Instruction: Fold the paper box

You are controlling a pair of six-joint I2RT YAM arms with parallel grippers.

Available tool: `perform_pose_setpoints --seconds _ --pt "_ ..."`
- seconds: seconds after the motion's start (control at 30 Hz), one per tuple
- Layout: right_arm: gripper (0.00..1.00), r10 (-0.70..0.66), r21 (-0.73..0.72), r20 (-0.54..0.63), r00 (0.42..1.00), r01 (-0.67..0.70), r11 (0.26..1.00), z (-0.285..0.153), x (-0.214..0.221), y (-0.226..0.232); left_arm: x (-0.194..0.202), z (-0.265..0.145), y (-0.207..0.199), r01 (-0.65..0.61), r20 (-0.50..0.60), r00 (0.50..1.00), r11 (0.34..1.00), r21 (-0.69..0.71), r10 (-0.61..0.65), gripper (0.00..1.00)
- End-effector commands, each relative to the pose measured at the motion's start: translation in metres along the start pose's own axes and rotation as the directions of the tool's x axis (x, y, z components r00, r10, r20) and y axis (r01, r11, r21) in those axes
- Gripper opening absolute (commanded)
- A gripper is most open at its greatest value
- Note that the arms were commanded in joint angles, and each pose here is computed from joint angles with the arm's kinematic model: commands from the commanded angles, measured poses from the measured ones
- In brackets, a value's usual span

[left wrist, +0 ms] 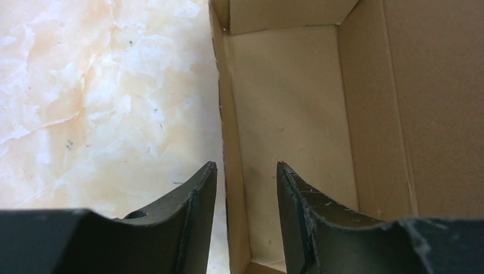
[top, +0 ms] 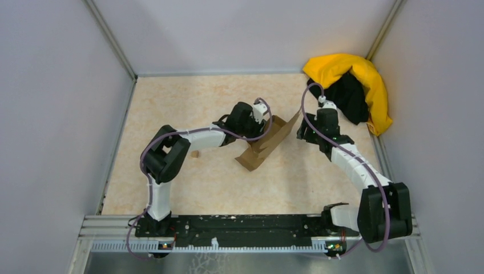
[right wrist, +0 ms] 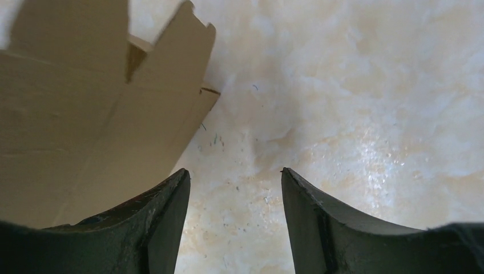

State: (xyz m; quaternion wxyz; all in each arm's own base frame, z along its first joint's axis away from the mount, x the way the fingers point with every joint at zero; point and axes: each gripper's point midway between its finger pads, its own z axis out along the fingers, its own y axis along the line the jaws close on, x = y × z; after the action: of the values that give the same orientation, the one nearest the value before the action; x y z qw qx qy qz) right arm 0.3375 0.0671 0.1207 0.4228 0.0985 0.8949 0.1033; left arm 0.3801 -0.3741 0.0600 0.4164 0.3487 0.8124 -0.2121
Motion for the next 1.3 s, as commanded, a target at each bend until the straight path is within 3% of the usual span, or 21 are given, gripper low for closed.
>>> perform_pose_setpoints --seconds 0.0,0.23,0.3,0.53,0.87,1.1,1.27 --pt "0.59 0.086 -0.017 0.034 0.996 -0.085 0.996 0.013 -0.001 0.003 -0.031 -0.007 0.005 0.044 0.069 0.997 0.998 0.035 -0.047 0.49" --pt "0.57 0.109 -0.017 -0.014 0.994 -0.109 0.994 0.041 0.012 0.004 -0.056 -0.023 0.030 0.149 0.142 0.978 0.988 0.042 -0.154 0.49" --pt "0.56 0.111 -0.011 -0.025 0.994 -0.111 0.994 0.050 0.012 0.004 -0.062 -0.024 0.047 0.176 0.161 0.972 0.984 -0.016 -0.171 0.48" --pt "0.50 0.126 -0.075 -0.064 0.990 -0.130 0.989 0.074 0.007 0.021 -0.069 0.005 0.085 0.239 0.139 0.964 0.968 -0.074 -0.227 0.31" --pt "0.47 0.047 -0.201 -0.119 0.992 -0.070 0.977 0.127 -0.022 0.062 -0.022 0.014 0.127 0.286 0.060 0.958 0.926 -0.247 -0.280 0.27" --pt "0.46 -0.057 -0.289 -0.147 0.987 0.013 0.957 0.157 -0.034 0.108 0.015 0.005 0.129 0.296 0.014 0.952 0.905 -0.306 -0.307 0.26" --pt "0.46 -0.059 -0.294 -0.164 0.985 0.008 0.956 0.159 -0.021 0.114 0.026 -0.003 0.124 0.308 -0.012 0.945 0.900 -0.308 -0.327 0.25"
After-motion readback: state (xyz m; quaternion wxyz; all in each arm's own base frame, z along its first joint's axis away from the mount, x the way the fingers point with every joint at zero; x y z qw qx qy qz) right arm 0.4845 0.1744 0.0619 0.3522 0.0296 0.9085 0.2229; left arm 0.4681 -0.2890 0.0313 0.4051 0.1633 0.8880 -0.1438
